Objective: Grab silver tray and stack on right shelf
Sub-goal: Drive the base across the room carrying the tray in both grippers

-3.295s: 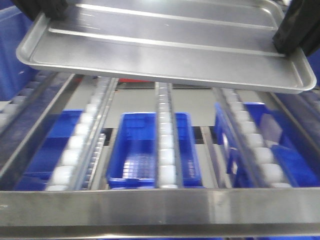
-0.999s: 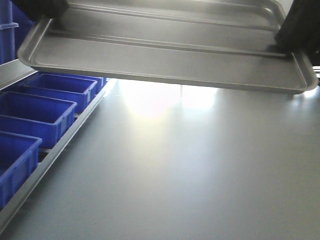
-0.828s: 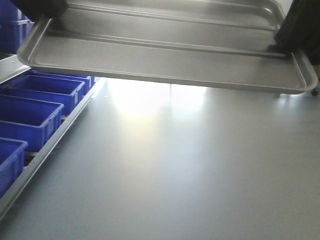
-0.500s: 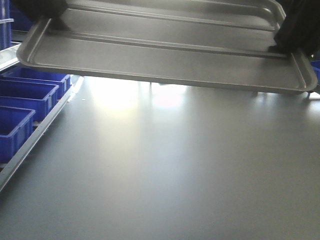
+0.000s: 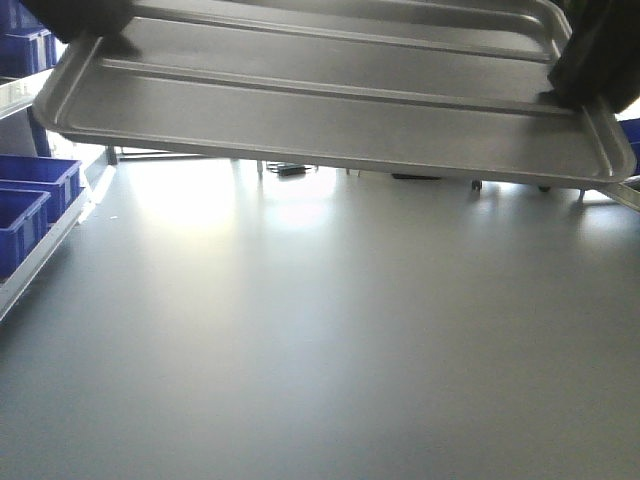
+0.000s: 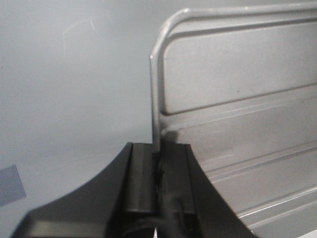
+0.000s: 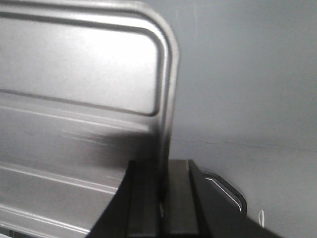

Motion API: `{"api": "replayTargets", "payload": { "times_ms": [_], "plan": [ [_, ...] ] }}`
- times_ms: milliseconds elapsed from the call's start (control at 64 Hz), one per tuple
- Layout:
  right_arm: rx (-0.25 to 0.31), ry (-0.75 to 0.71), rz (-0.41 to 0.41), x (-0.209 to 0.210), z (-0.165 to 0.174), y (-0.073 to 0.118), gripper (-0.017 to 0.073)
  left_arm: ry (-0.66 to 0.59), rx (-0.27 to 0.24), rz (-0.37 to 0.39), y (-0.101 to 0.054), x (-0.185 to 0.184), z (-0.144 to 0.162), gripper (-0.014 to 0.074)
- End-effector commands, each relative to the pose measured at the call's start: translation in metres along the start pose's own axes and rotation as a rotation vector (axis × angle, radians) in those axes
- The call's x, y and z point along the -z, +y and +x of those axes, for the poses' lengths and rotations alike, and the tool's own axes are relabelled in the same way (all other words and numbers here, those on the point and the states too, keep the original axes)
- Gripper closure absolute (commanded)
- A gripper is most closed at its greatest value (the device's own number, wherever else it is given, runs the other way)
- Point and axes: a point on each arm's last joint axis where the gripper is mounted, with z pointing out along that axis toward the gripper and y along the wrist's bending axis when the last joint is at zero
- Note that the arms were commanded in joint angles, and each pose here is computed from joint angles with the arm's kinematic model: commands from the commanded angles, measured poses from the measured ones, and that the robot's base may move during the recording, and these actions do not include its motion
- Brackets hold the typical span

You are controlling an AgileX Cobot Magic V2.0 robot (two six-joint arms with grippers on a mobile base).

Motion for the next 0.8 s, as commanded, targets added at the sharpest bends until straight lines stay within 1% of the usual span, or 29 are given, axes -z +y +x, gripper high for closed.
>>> {"api": "replayTargets", "payload": {
  "times_ms": [0,781],
  "plan": [
    [0.061,-0.083,0.049,0.0143,-0.0075,-0.0044,0.0503,-0.058,-0.036,-0.059,0.0085,0.0179,-0.0036,0.0687],
    [0.061,-0.085,0.048,0.0143,-0.0076,-0.0043,0.0503,-0.062,-0.036,-0.062,0.0091,0.0179,-0.0041,0.0687]
  ]
}}
